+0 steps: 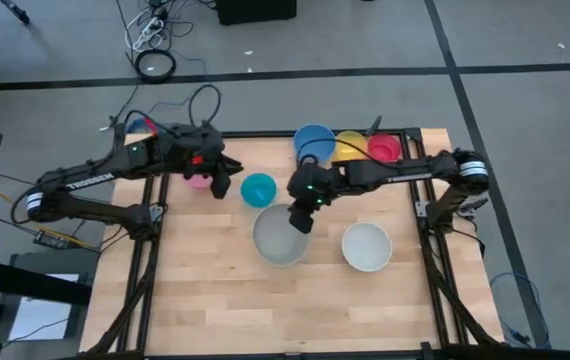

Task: Nest bowls inside each other
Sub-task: Stack the gray bowl on top of the green bowl, then stack the pink bowl on top of the gray bowl

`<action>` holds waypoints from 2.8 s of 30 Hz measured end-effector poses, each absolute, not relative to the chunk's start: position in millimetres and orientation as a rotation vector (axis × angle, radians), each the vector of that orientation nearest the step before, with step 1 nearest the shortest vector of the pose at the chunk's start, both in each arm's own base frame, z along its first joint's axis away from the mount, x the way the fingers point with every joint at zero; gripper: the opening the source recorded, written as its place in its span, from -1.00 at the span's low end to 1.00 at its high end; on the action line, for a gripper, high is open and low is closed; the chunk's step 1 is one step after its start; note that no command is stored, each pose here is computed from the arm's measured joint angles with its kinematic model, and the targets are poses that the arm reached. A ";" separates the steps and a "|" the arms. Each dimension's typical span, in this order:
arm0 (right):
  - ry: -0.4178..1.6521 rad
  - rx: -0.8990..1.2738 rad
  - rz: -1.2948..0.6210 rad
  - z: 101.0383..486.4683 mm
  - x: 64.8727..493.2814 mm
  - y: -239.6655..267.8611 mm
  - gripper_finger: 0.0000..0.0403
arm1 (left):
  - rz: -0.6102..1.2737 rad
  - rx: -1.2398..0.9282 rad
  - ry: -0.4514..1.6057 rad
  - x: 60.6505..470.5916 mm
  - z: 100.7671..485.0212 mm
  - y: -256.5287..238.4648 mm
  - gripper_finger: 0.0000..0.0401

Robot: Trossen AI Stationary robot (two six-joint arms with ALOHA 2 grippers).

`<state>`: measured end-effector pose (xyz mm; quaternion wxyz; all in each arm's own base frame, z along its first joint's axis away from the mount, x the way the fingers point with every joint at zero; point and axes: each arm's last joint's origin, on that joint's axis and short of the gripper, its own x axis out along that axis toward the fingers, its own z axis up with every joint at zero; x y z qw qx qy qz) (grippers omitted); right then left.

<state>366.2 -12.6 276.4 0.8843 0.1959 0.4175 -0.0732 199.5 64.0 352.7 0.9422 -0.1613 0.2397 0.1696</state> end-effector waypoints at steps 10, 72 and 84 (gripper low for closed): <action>0.947 0.393 -0.203 273.3 366.0 -30.5 -1.00 | 0.380 -0.339 0.482 176.2 360.3 57.3 -0.63; 0.826 0.190 -0.239 335.5 380.7 -63.3 0.02 | 0.616 -0.256 0.779 143.9 341.2 53.6 -0.63; 0.675 0.068 -0.311 415.6 348.2 -81.8 0.01 | 0.728 -0.205 1.103 155.3 295.9 60.3 -0.58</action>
